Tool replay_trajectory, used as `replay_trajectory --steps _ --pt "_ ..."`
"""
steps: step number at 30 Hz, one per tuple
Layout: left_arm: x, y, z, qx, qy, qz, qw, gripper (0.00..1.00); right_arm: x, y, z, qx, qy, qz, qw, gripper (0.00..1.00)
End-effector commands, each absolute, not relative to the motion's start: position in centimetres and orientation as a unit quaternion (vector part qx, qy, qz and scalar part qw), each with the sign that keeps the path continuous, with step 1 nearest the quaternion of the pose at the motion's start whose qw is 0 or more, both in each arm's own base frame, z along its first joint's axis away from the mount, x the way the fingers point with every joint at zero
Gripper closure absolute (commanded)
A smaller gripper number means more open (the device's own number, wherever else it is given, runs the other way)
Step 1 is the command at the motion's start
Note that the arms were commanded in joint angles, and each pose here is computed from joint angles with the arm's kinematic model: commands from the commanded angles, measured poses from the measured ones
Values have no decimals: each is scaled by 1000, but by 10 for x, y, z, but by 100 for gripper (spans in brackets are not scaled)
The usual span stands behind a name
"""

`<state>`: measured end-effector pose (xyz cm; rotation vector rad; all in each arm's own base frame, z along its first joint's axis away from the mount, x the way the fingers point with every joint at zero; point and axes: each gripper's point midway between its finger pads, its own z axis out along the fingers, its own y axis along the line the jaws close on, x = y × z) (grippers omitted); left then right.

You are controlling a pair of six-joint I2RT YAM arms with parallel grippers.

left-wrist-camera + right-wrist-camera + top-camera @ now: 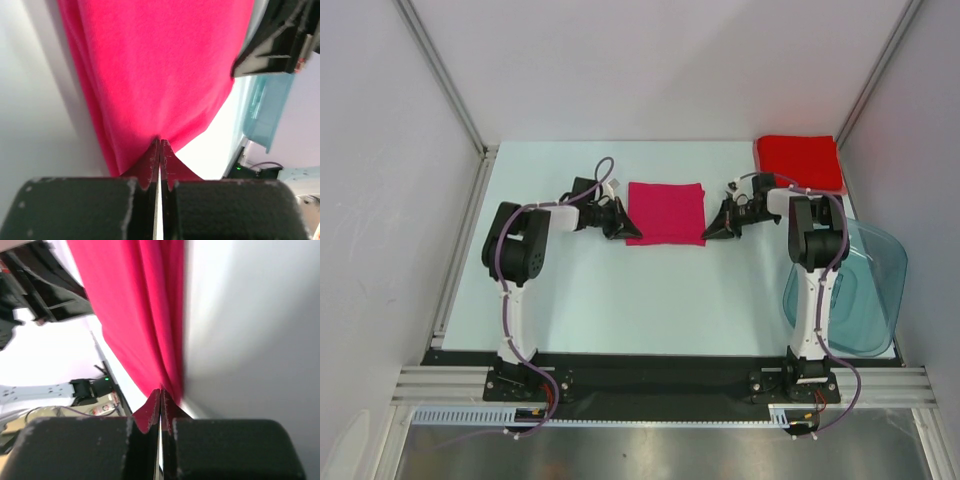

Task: Fold and stack the t-shirts
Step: Fold the tshirt, then neatly place the folded tshirt to the corner

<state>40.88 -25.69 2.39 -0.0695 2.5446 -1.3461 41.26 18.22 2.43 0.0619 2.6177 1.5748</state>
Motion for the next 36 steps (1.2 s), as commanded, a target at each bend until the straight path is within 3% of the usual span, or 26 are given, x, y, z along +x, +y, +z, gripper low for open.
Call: replay_trajectory --steps 1,5,6,7,12,15,20,27,36 --pt "413 -231 31 -8 901 -395 178 98 407 163 37 16 890 449 76 100" --pt "409 -226 70 31 906 -355 230 88 400 153 78 4 905 410 112 96" --pt "408 -226 77 40 906 -347 240 83 399 151 84 3 909 400 119 84" --pt "407 -228 98 53 901 -341 264 75 399 147 88 5 916 380 130 81" --pt "386 -251 123 133 897 -278 316 64 398 130 112 38 924 338 176 51" --pt "371 -271 126 191 897 -220 333 56 396 119 117 61 927 318 190 43" --pt "344 -310 122 321 862 -119 375 53 401 102 142 71 926 272 252 33" --pt "338 -339 84 447 801 31 397 51 400 54 152 137 923 230 277 30" --pt "347 -389 52 532 740 87 403 52 388 35 145 157 917 243 274 29"
